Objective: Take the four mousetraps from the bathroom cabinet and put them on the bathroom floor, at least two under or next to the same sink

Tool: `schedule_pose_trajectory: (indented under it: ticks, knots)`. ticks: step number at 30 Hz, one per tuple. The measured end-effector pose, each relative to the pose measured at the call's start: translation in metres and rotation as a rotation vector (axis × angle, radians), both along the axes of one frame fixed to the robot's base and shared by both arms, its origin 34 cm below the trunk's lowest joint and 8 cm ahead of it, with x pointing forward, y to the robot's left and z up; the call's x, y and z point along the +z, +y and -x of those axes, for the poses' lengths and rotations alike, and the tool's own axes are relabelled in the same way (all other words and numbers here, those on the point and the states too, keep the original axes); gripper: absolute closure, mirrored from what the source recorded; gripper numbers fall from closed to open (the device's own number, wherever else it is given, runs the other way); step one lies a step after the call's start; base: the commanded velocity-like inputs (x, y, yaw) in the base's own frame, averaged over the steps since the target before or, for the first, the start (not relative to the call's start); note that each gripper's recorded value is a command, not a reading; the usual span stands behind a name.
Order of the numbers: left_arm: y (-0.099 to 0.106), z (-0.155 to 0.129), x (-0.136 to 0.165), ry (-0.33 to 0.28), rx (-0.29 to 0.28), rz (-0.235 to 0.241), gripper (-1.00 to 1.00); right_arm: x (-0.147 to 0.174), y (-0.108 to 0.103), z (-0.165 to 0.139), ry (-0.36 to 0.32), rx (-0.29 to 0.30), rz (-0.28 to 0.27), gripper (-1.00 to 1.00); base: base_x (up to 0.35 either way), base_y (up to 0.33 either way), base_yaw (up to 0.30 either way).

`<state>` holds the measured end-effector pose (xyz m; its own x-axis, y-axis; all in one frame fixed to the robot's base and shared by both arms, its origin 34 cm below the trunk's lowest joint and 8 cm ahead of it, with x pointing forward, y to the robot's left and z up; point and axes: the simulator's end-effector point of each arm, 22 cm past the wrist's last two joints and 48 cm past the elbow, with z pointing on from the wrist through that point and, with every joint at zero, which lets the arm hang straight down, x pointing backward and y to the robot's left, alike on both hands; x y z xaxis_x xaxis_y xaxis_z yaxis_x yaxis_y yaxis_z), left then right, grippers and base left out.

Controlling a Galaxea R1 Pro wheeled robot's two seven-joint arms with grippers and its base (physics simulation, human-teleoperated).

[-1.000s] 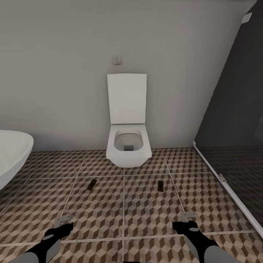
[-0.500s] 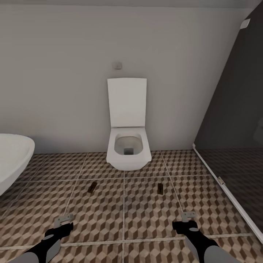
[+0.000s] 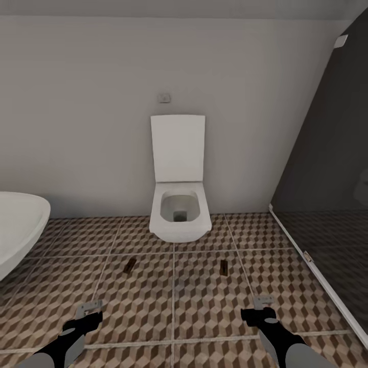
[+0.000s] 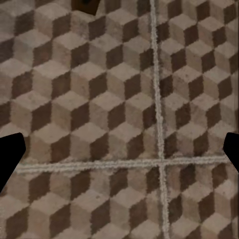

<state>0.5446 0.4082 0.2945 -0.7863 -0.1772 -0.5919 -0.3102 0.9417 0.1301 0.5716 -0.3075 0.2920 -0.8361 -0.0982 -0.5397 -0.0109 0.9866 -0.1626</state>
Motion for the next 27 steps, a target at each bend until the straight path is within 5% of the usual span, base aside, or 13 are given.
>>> schedule_pose_trajectory:
  ticks: [27]
  knots:
    - [0.0, -0.015, 0.06, -0.013, 0.001, -0.002, -1.0, 0.064, -0.002, -0.021, -0.034, -0.013, 0.012, -1.0, 0.0, 0.0, 0.0]
